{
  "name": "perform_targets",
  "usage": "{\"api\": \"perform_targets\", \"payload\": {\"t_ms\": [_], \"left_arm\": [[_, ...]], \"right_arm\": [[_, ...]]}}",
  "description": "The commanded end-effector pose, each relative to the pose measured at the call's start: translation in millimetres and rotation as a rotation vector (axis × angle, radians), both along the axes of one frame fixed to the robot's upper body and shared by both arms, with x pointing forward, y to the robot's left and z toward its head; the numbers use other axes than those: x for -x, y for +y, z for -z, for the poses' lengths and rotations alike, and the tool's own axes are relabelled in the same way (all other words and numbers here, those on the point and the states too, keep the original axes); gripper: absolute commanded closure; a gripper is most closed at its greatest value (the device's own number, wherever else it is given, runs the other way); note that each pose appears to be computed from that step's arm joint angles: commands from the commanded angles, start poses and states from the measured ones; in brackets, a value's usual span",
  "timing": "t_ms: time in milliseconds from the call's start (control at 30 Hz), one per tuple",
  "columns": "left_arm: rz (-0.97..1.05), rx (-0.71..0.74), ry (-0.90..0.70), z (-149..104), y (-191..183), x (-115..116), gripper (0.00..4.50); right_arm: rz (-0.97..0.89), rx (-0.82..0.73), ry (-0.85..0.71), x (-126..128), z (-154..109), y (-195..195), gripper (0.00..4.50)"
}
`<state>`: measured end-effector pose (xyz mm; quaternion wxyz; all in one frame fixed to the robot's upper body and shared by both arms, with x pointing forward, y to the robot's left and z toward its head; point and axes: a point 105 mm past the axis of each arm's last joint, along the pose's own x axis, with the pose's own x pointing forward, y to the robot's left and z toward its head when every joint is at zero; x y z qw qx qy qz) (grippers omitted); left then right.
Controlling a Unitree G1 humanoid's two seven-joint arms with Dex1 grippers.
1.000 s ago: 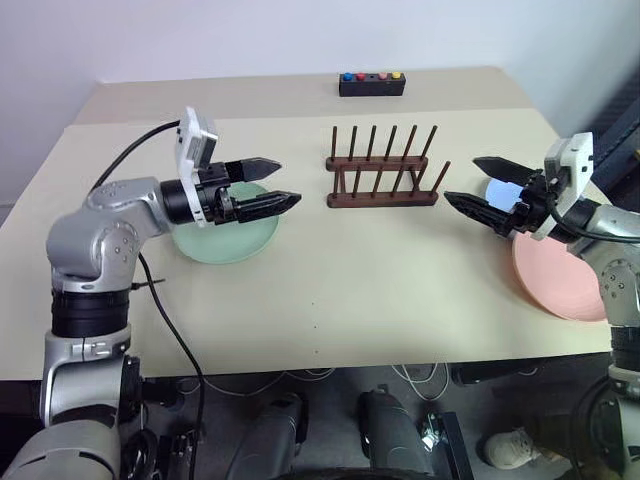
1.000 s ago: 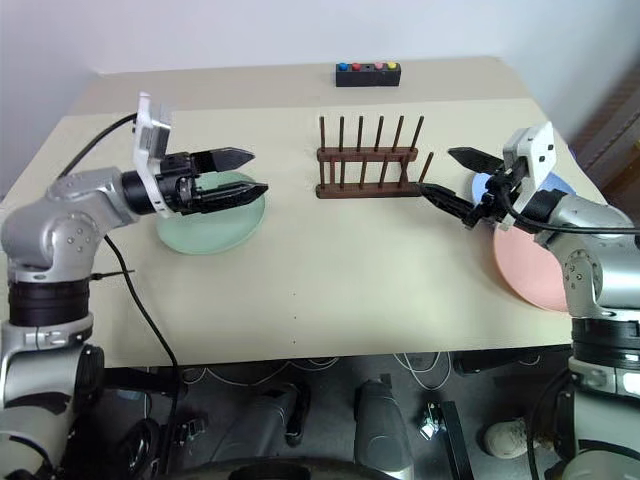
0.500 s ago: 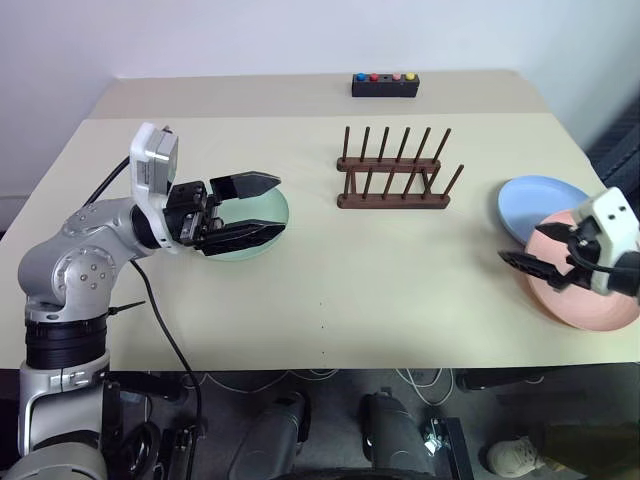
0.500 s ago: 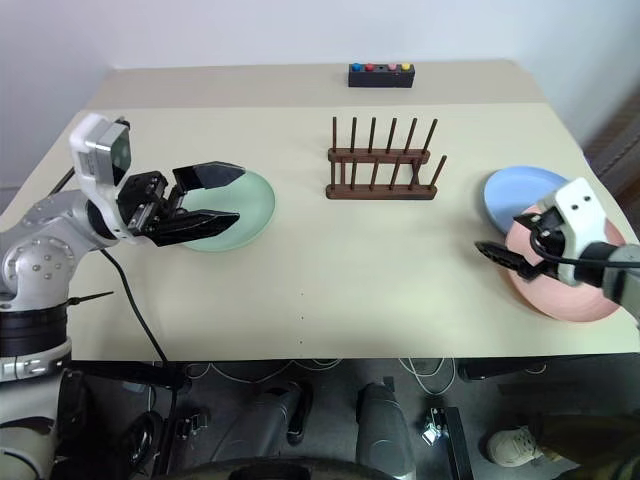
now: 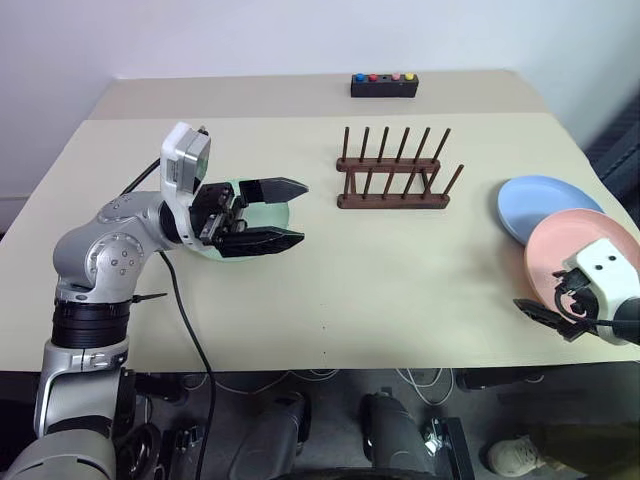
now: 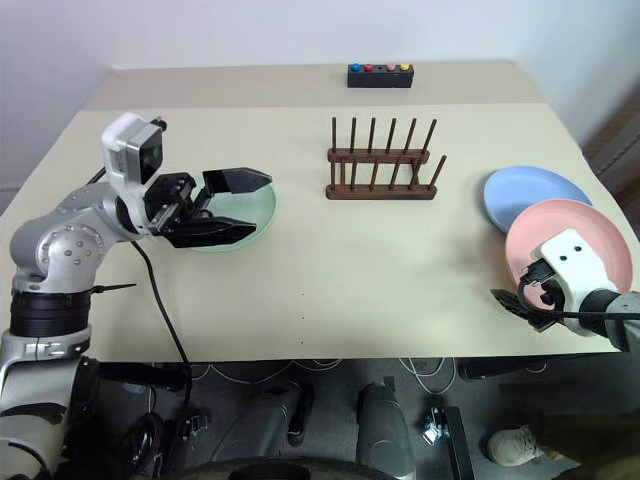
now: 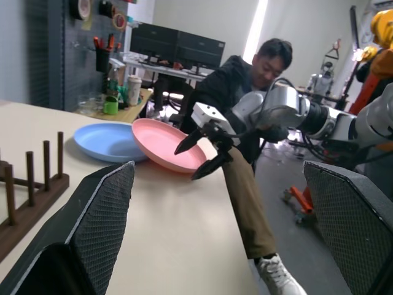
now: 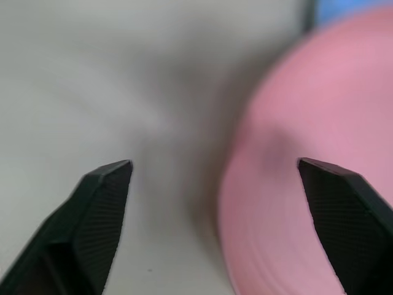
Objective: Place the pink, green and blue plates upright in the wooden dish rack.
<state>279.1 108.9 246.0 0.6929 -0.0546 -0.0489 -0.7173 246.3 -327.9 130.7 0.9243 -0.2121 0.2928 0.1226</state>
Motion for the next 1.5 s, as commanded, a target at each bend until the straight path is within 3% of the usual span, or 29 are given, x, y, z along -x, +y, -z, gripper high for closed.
{"api": "perform_targets", "payload": {"t_ms": [33,200,433,567,733,900,1033,1200,1367,1500], "left_arm": [[0.001,-0.007,-0.060,-8.4,0.0,1.7,0.00],[-0.016,-0.019,-0.052,-5.6,3.5,1.8,0.00],[-0.032,-0.014,-0.048,-5.9,5.7,0.0,0.00],[-0.039,-0.007,-0.049,-5.7,6.1,-1.2,0.00],[-0.043,0.004,-0.051,-6.0,5.4,-2.6,0.00],[-0.059,0.015,-0.062,-6.5,4.8,-5.5,0.00],[-0.071,0.022,-0.064,-6.5,4.3,-5.4,0.00],[-0.097,0.036,-0.087,-11.1,4.8,-4.9,0.00],[-0.148,0.022,-0.100,-15.1,14.5,0.3,0.00],[-0.185,0.012,-0.078,-10.8,19.2,7.1,0.00]], "right_arm": [[0.008,0.080,0.022,1.6,5.3,-11.0,1.97],[0.005,0.093,0.010,-5.3,7.2,-14.3,4.46],[-0.026,0.070,0.002,-10.3,1.5,-8.0,4.46],[-0.051,0.068,-0.043,-14.8,-20.1,-6.0,4.46],[-0.087,-0.022,-0.264,-33.6,-89.6,0.3,4.46],[-0.229,-0.336,-0.591,-52.0,-175.6,33.3,4.46],[-0.357,-0.648,-0.717,-67.9,-212.6,60.8,4.46],[-0.474,-0.995,-0.681,-99.8,-217.8,88.5,4.46],[-0.535,-1.171,-0.541,-121.6,-201.3,103.3,4.46],[-0.548,-1.187,-0.461,-129.6,-187.1,103.3,4.46]]}}
